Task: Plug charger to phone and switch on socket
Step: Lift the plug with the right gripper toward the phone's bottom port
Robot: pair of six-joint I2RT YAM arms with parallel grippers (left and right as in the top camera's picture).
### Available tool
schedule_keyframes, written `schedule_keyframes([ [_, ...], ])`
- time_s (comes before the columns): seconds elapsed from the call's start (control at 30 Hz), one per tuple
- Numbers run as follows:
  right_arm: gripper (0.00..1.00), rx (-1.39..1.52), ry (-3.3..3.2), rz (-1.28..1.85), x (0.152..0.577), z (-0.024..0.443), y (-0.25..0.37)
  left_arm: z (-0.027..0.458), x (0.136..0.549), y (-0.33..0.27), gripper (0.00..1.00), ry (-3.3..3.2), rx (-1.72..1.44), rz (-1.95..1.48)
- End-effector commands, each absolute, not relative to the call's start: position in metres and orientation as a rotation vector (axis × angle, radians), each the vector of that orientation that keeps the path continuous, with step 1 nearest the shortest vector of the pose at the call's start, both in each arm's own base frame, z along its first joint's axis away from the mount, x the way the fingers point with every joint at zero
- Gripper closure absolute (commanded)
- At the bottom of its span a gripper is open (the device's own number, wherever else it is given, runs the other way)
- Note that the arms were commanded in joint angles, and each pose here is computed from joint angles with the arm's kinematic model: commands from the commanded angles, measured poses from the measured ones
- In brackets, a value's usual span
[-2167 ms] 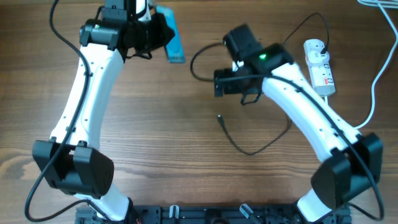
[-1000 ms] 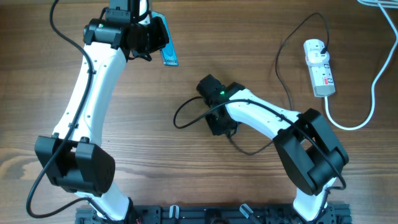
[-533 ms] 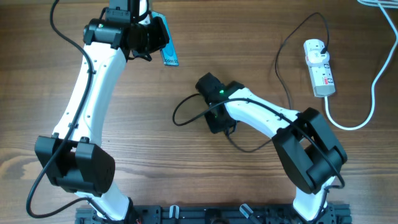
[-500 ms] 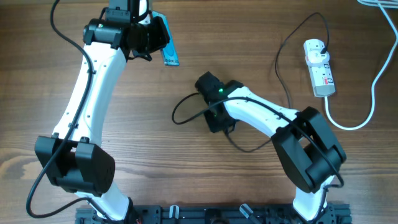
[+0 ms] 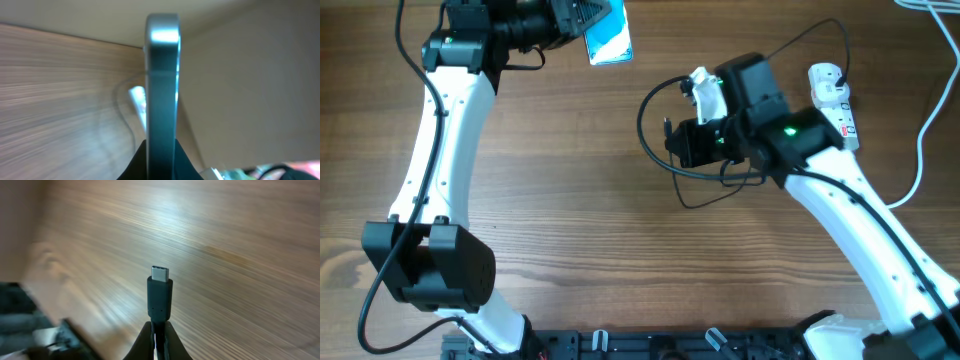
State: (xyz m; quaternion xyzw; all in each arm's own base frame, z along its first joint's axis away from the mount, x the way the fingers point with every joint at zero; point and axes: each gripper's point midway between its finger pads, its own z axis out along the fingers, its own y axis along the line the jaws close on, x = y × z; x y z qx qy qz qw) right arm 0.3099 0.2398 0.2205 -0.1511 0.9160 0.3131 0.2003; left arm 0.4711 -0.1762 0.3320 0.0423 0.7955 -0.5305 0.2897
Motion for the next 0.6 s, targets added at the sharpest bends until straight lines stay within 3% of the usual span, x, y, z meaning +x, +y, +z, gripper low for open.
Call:
schedule_keyframes([
  [0.0,0.96,-0.443,2.518,1.056,0.300,0.240,0.257,0.364,0.439,-0.195,0.96,2.061,0.253,-1.711],
  [0.33,0.96,-0.418,2.381,1.138,0.318,0.264,0.271,0.371,0.425,-0.200,0.96,2.045,0.328,-1.797],
  [0.57,0.96,-0.355,2.424,0.962,0.326,0.252,0.260,0.333,0.438,-0.204,0.96,2.180,0.200,-1.586],
])
